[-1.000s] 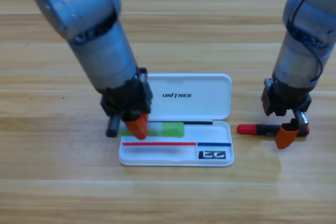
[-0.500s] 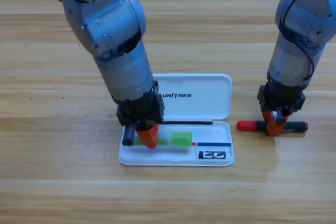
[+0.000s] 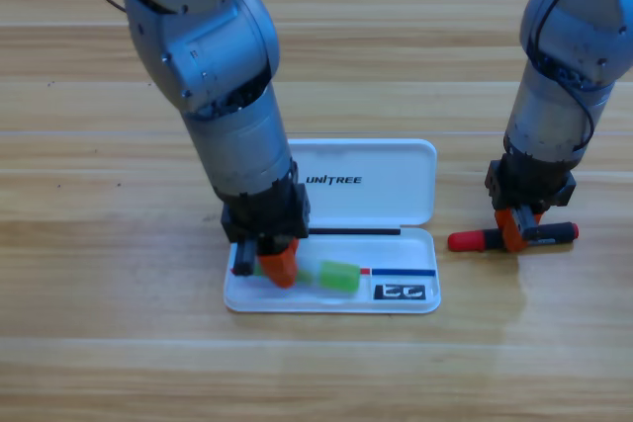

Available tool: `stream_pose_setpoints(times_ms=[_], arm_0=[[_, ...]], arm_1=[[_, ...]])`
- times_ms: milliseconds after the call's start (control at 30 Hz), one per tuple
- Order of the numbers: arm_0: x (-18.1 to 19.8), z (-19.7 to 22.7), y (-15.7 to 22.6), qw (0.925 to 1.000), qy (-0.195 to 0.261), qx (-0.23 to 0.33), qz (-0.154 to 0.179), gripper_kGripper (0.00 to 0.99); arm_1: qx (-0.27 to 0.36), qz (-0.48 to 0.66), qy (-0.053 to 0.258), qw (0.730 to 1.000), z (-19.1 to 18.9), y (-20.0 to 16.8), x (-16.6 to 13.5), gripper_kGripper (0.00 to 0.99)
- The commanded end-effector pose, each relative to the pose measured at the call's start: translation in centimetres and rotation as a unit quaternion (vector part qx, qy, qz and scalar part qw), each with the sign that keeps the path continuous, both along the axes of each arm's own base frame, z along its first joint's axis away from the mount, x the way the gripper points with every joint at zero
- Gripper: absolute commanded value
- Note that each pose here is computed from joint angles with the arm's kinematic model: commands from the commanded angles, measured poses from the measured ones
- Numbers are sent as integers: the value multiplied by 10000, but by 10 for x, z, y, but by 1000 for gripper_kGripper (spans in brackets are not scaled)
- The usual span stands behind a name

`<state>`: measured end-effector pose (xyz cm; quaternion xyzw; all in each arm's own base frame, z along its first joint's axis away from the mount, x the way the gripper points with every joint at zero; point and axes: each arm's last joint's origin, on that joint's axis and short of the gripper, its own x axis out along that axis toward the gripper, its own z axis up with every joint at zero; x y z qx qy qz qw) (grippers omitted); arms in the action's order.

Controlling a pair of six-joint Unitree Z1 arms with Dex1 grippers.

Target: Clean up eraser and pencils

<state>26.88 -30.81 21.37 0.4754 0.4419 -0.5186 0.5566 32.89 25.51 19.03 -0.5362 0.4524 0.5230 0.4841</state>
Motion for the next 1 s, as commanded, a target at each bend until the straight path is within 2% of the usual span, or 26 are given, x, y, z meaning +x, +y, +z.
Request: stream_pose_setpoints(times_ms=[33,100,333,467,600,733,867,1000], arm_0=[[-3,-13,-7,9998,96,158,8,934],[-4,-12,-6,9999,81,151,17,990],[-7,1,-2,10000,10,91,20,990],[-19,43,12,9998,-159,-130,-21,990],[-29,103,53,9976,-504,-466,113,990],[-36,149,106,9934,-817,-733,344,990],[-41,177,158,9869,-1097,-992,636,990],[-42,189,200,9800,-1188,-1263,973,990]], arm_1=[[-296,-148,248,9991,-18,-17,0,0],[-291,-163,242,9991,-14,-20,-2,0],[-196,-149,140,9996,27,-29,-19,0],[-131,-94,130,9998,56,-29,-36,0],[42,27,184,9998,78,-22,-54,0],[140,116,198,9996,86,1,-62,0],[128,177,243,9995,78,37,-60,0],[175,264,226,9992,67,73,-53,0]])
